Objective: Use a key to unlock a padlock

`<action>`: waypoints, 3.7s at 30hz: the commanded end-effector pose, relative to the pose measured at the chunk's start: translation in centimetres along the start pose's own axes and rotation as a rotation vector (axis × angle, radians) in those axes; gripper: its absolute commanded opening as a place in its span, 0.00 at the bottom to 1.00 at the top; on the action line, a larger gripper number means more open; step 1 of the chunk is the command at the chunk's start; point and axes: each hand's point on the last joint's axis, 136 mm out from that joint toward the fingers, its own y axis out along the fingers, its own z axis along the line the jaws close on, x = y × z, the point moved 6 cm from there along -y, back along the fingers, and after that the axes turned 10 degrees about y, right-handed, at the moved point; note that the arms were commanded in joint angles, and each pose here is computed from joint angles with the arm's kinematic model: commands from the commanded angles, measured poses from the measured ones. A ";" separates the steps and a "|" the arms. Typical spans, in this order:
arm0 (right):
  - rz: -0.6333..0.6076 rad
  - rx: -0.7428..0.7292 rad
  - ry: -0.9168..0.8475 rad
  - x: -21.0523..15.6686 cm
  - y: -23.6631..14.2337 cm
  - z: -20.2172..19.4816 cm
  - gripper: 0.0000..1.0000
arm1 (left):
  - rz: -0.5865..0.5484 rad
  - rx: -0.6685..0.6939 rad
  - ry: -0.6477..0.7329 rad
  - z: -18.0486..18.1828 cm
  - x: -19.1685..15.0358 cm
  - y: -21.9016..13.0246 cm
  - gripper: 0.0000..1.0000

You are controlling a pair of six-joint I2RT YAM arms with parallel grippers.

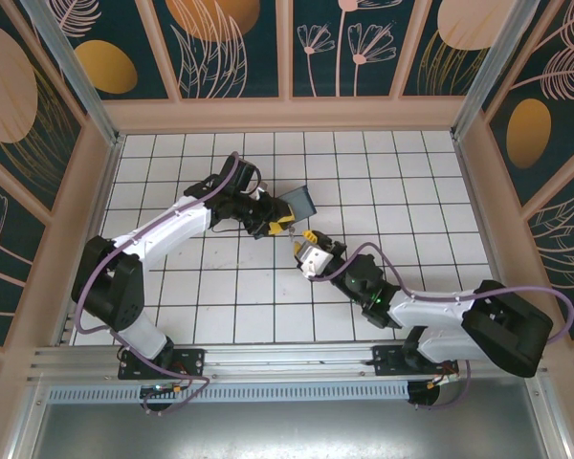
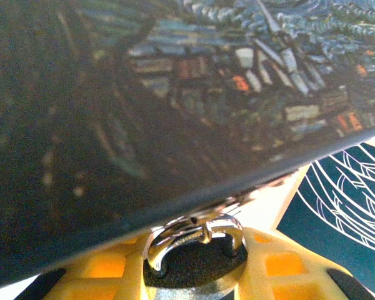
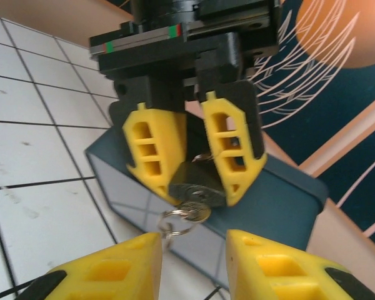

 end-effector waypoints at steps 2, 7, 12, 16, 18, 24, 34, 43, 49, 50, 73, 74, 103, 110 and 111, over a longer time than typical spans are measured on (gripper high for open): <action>-0.068 -0.063 -0.054 1.9 0.9 -1.0 0.34 | -0.024 -0.055 0.062 -2.0 0.5 -0.9 0.13; -0.068 -0.031 -0.045 1.7 1.5 -0.6 0.34 | -0.022 -0.057 0.060 -1.9 0.3 -0.9 0.13; -0.051 -0.006 -0.049 1.3 2.1 -0.6 0.31 | -0.021 -0.061 0.057 -1.9 0.3 -1.0 0.12; -0.051 0.011 -0.050 1.4 2.4 -0.7 0.26 | -0.018 -0.063 0.052 -1.9 0.2 -1.0 0.12; -0.041 0.022 -0.050 1.2 2.5 -0.5 0.24 | -0.015 -0.069 0.050 -1.8 0.1 -0.9 0.12; -0.019 0.064 -0.031 0.7 2.2 0.0 0.26 | -0.014 -0.074 0.045 -1.9 0.1 -0.9 0.12; 0.027 0.066 -0.054 -0.3 2.5 0.1 0.27 | -0.005 -0.077 0.033 -1.4 -0.2 -0.8 0.12; 0.016 0.045 -0.078 -0.3 3.1 -0.2 0.27 | -0.004 -0.082 0.035 -1.6 -0.4 -1.1 0.12; 0.000 0.017 -0.091 0.1 3.4 -0.7 0.27 | 0.001 -0.075 0.027 -1.1 -0.7 -0.9 0.11; -0.004 0.014 -0.092 0.2 3.4 -0.8 0.27 | 0.002 -0.073 0.024 -1.0 -0.7 -0.9 0.11; -0.025 -0.003 -0.098 0.7 3.0 -1.6 0.27 | -0.012 -0.074 0.026 -1.3 -0.6 -1.1 0.11; -0.022 0.001 -0.098 0.6 3.1 -1.5 0.27 | -0.010 -0.076 0.022 -1.3 -0.6 -1.1 0.11; -0.021 0.042 -0.089 0.8 4.3 -0.5 0.07 | 0.010 -0.131 0.000 -1.6 -1.2 -1.0 0.11; -0.041 0.035 -0.051 1.2 4.5 0.3 0.01 | 0.036 -0.147 -0.014 -1.8 -1.7 -0.5 0.11; -0.043 0.035 -0.050 1.3 4.6 0.5 0.01 | 0.035 -0.150 -0.015 -1.8 -1.7 -0.6 0.11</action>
